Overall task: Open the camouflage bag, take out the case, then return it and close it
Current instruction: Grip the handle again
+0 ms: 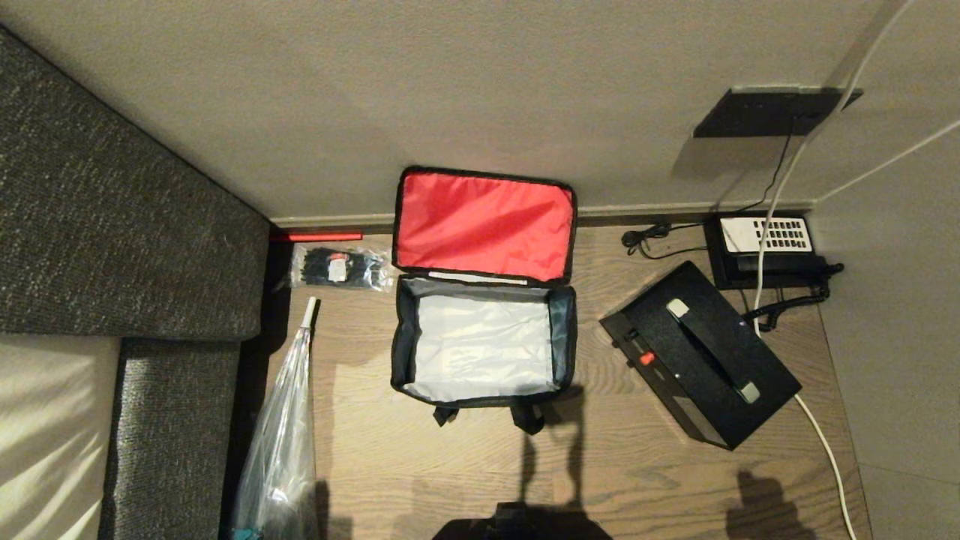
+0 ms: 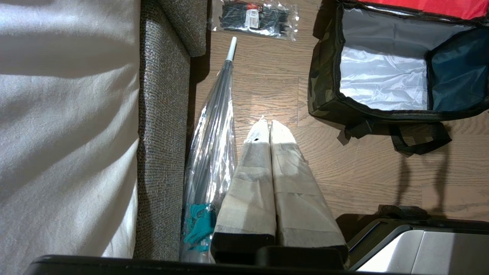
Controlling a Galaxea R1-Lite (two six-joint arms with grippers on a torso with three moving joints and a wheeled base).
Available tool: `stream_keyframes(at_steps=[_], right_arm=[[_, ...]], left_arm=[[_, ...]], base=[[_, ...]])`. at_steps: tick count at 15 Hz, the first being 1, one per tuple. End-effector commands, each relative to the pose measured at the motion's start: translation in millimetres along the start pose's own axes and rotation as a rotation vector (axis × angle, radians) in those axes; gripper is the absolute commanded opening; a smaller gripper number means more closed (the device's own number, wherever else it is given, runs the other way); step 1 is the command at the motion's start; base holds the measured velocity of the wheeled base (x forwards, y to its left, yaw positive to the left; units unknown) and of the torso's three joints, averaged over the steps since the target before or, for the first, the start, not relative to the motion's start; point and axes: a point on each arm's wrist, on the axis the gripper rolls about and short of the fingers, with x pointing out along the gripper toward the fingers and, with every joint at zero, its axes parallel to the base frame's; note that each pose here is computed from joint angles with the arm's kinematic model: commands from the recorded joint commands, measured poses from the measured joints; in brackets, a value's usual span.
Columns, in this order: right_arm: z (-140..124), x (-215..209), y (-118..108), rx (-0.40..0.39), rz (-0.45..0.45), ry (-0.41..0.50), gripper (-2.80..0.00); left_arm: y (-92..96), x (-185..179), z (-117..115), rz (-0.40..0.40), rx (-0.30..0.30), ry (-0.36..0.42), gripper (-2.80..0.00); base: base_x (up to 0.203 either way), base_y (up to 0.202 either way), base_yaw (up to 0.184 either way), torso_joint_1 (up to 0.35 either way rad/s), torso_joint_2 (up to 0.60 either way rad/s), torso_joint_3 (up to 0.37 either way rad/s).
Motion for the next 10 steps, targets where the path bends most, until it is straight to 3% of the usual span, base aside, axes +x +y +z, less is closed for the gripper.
stream_keyframes(at_steps=[1, 10], right_arm=[[0.1, 0.3, 0.0, -0.001, 0.001, 0.003, -2.80], [0.1, 0.3, 0.0, -0.001, 0.001, 0.003, -2.80]], left_arm=[[0.0, 0.1, -0.9, 0.001, 0.000, 0.001, -2.80], [0.0, 0.1, -0.9, 0.001, 0.000, 0.001, -2.80]], base=[[0.000, 0.000, 0.000, 0.000, 0.00, 0.000], [0.000, 0.000, 0.000, 0.000, 0.00, 0.000]])
